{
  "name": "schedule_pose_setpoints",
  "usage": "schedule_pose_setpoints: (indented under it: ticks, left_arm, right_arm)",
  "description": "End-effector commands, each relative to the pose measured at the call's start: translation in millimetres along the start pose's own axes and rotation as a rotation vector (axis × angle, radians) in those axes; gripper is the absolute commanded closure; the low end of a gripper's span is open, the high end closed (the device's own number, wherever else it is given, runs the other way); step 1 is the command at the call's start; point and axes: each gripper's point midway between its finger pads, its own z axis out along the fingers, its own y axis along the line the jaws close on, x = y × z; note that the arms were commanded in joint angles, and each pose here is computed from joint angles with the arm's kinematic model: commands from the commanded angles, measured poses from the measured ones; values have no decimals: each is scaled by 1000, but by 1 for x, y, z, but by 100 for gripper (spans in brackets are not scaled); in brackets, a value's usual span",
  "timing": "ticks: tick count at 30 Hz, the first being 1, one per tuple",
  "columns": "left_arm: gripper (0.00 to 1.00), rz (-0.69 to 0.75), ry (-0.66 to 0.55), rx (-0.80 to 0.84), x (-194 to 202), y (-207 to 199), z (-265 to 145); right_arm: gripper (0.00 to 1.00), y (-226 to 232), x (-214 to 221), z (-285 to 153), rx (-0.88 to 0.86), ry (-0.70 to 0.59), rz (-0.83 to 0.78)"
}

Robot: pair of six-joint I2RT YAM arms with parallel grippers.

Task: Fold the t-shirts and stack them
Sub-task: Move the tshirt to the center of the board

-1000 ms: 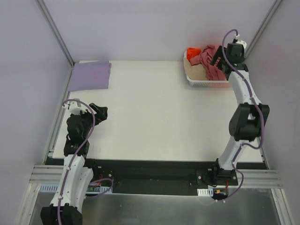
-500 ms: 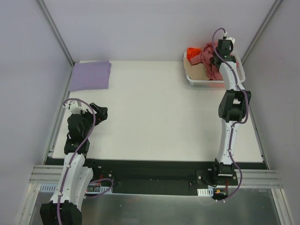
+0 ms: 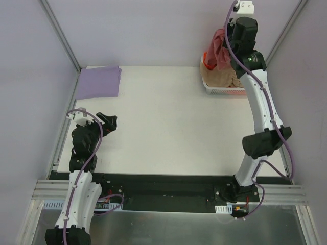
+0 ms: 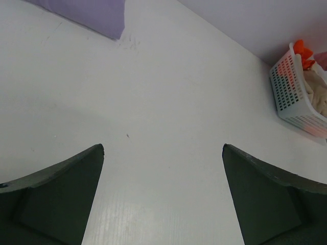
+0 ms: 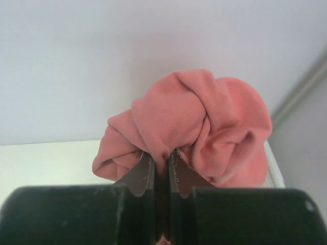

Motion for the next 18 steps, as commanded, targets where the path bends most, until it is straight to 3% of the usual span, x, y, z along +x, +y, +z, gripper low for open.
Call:
schedule_pose_setpoints:
  ticks: [1,7,11,13,16,18]
  left_arm:
    - [1,-1,-42,74,-16,-19,-5]
    - [1,-5,-48,86,-19,-24,-9]
    - [1,-10,-66,61,-23,-21,-13]
    - [1,-12,-78,42,-25,-18,-15]
    - [1,-19,-95,13,-28,-13,-18]
    - [1,-23,-105,-12,-30,-9,-18]
  right_arm:
    - [99,43,-103,-93,-190,-255,44]
    - [99,133,-138,-186,-503,-347,100]
    - [99,181,-120,-222,-659,-307,77]
    - [98,191,-92,-220,-682,-231,62]
    - [89,186,-16,-202,-619,-73,-23]
    - [76,169,49,-186,-539,61,-63]
